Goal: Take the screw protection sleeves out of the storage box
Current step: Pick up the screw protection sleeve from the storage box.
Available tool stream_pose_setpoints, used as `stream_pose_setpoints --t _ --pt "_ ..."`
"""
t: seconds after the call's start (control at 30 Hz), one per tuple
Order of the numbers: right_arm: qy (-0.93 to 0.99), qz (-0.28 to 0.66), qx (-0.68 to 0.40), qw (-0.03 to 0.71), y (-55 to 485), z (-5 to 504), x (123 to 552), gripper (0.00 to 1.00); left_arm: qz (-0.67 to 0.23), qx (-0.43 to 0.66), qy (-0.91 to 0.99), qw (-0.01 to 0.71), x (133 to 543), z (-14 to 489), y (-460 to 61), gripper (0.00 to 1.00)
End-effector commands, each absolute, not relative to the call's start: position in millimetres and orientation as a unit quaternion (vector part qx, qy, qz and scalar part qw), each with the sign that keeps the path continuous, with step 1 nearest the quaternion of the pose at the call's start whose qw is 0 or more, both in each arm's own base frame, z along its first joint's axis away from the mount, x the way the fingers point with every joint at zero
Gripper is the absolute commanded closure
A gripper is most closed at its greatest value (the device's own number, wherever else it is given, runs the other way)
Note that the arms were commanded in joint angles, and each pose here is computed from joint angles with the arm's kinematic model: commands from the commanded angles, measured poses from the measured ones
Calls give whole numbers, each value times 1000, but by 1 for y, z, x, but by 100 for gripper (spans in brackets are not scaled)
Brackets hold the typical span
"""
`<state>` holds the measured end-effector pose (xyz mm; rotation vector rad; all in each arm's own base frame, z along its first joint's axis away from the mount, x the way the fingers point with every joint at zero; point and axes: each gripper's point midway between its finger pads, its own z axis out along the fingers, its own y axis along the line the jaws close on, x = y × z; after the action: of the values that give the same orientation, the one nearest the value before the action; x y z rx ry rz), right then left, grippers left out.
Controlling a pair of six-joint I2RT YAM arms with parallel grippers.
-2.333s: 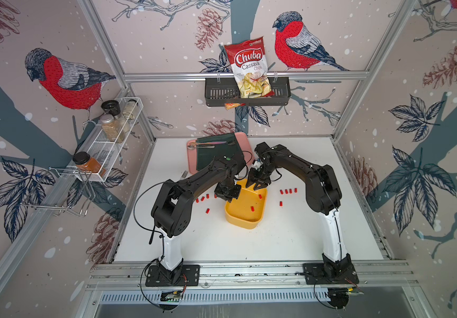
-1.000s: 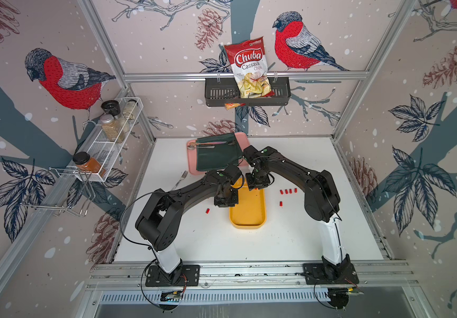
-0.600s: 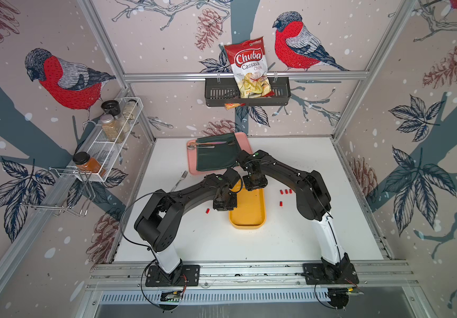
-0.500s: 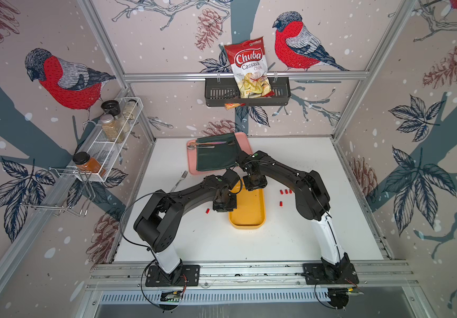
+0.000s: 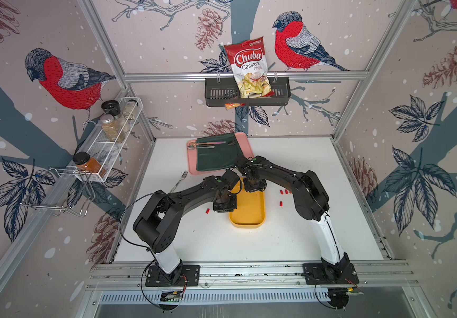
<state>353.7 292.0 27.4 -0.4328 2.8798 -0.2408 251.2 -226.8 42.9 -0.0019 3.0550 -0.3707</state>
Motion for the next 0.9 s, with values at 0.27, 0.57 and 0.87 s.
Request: stream_pose_setpoints --t 0.27,0.57,0.87 --pt "976 -97 -126 151 288 20 366 90 -124 7 992 37 253 44 -229 79" --pt "977 -38 -142 156 304 42 357 99 -130 3 991 43 258 48 -233 77" --pt "978 70 -148 132 322 79 327 100 -127 3 991 48 262 51 -233 75"
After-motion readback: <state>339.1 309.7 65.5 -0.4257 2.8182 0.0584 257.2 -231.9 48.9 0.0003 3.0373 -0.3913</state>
